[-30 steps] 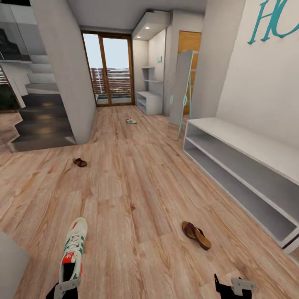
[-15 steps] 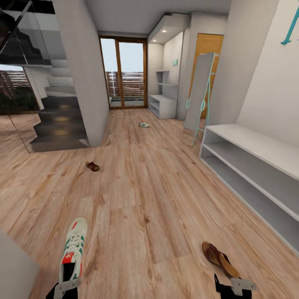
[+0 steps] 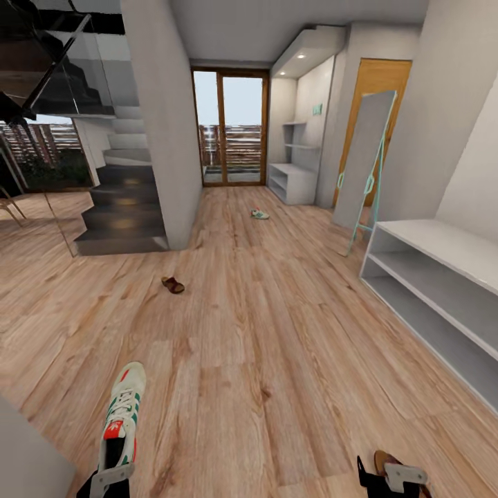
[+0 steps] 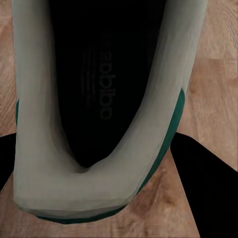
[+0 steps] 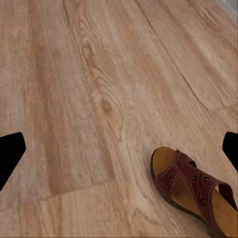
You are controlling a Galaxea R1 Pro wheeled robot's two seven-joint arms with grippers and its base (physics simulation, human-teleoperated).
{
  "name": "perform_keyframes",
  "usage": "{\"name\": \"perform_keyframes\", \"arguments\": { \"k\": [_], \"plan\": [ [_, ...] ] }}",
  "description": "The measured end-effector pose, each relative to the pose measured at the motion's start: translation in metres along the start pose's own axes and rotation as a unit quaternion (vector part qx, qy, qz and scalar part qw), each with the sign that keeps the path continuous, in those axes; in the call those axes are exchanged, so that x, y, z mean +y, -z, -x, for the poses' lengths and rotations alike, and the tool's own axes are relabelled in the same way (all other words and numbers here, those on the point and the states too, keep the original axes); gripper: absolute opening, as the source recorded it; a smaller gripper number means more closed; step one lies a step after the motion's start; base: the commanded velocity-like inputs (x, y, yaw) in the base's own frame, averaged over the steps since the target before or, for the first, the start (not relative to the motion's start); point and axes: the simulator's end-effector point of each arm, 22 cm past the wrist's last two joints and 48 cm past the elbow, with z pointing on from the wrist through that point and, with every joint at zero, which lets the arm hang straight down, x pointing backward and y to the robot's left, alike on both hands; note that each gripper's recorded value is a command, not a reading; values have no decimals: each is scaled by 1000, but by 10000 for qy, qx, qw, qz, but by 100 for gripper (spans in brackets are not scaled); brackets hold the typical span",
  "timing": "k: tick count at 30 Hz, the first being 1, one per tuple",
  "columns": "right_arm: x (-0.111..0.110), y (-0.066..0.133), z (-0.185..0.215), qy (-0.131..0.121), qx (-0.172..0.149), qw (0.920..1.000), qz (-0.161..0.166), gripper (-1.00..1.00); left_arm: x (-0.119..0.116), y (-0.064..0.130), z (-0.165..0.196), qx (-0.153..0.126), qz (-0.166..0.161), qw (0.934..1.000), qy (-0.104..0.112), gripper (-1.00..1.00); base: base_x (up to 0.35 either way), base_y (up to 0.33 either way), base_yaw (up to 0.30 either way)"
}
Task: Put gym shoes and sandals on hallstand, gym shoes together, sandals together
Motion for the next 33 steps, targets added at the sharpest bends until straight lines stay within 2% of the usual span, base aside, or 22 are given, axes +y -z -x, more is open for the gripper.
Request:
{"name": "perform_keyframes", "arguments": {
  "k": [4, 33],
  "plan": [
    [0, 0, 2, -6, -23, 10000, 6, 100, 0, 0, 2, -19, -2, 10000, 5, -100, 338, 3, 124],
    [0, 0, 2, -7, -18, 10000, 9, 100, 0, 0, 2, -18, 0, 10000, 11, -100, 339, 0, 1]
  ]
}}
